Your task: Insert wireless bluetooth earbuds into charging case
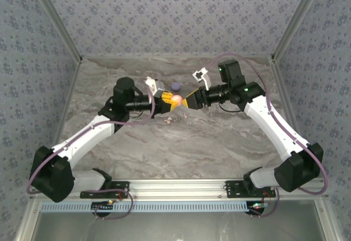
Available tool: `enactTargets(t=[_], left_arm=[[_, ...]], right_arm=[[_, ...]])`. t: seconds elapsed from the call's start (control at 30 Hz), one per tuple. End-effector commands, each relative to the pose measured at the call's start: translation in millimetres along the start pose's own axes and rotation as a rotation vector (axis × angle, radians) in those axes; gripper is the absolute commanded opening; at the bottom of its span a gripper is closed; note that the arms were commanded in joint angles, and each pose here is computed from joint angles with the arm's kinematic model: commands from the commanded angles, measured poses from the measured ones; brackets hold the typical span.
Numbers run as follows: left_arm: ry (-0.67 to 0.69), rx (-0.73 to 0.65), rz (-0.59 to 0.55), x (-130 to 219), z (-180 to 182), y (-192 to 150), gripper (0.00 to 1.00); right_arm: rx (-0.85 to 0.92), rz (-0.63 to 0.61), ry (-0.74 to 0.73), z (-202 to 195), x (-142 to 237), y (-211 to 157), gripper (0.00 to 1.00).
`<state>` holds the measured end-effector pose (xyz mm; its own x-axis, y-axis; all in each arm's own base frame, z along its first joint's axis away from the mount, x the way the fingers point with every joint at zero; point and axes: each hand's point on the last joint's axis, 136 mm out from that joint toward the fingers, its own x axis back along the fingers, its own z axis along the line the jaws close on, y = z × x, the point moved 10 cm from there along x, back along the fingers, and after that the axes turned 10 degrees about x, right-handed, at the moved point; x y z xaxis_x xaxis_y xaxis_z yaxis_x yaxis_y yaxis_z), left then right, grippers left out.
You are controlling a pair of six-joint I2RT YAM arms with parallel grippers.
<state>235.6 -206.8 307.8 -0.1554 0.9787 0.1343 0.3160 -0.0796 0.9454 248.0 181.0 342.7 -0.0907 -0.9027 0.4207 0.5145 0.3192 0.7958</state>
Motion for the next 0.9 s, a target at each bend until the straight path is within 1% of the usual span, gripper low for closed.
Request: enactTargets(t=[0.0,0.37,0.73,0.87], left_arm=[[-0.061,-0.089,-0.025,2.6,-12.5,7.8,0.11],[-0.108,-0.108,-0.020,0.0,-21.7,9.4,0.10],[-0.147,-0.124,-0.016,0.3,-28.7,9.3,0.09],[-0.148,-0.130,-0.016,0.5,-29.9,9.5,0.09]], right_arm=[[0.050,-0.004,0.003,10.0,4.9,8.0,0.54],[0.035,0.022,-0.036,3.8,-2.5,8.1,0.55],[-0.022,0.022,-0.201,-13.9,-0.3,7.9,0.55],[-0.033,0.018,-0.210,-17.0,0.0,8.4,0.55]])
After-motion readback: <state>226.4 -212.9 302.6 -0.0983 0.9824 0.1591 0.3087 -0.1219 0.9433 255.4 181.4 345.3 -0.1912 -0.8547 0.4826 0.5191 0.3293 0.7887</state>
